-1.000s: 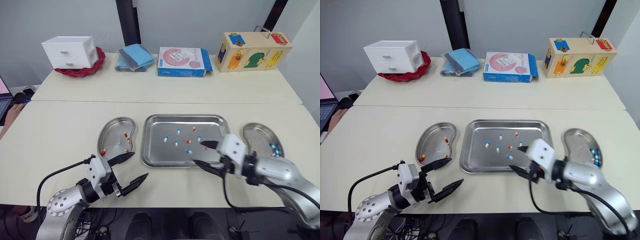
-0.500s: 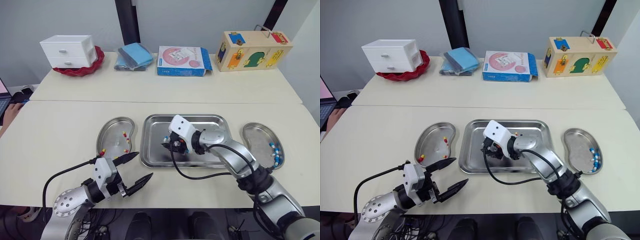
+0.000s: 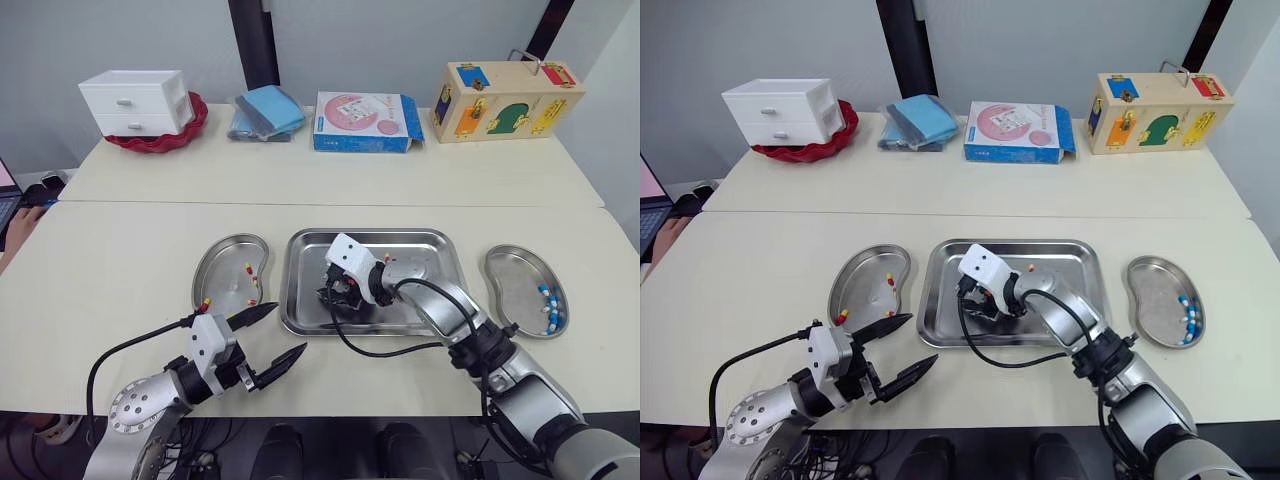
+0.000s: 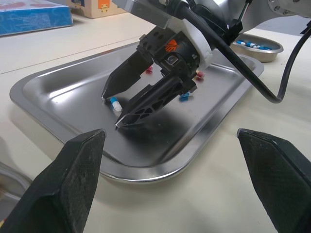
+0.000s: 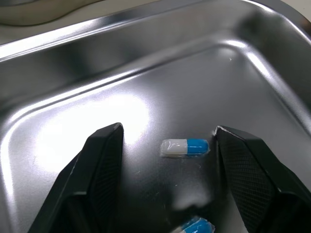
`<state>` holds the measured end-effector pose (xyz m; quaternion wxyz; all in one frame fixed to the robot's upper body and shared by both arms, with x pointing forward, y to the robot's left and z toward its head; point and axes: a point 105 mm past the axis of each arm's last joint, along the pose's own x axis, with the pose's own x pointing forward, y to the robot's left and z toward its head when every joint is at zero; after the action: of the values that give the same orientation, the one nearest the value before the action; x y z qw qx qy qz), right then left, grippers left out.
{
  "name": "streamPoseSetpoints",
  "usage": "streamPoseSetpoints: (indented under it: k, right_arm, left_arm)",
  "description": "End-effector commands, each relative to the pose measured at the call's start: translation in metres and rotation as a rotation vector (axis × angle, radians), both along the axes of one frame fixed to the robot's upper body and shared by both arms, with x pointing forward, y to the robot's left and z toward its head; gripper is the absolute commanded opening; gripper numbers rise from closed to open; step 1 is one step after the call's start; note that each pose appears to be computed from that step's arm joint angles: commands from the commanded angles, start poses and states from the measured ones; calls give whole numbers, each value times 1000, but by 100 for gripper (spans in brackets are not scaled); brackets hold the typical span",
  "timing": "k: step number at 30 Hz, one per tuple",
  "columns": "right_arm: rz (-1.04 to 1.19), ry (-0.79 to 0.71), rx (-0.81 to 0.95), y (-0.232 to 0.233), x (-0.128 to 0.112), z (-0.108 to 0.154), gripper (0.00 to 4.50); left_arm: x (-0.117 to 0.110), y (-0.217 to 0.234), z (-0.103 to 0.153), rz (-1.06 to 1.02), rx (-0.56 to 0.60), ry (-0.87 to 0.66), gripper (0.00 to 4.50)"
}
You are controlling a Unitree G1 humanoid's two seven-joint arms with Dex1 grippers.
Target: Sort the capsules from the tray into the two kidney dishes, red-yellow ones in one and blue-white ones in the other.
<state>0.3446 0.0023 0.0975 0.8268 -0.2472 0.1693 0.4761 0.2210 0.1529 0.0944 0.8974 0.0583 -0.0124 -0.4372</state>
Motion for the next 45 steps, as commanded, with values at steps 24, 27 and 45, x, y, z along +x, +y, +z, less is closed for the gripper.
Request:
streamPoseSetpoints:
  k: [24, 27, 45]
  right_arm:
    - [-81, -186, 158, -74, -39, 72, 83]
    - [-242, -190, 148, -132, -52, 77, 83]
    - [-845, -111, 80, -278, -78, 65, 83]
  left_arm:
    - [-18, -16, 17, -309, 12, -50, 450]
    - [-27, -19, 18, -385, -5, -47, 450]
    - [-15, -26, 25, -422, -68, -116, 450]
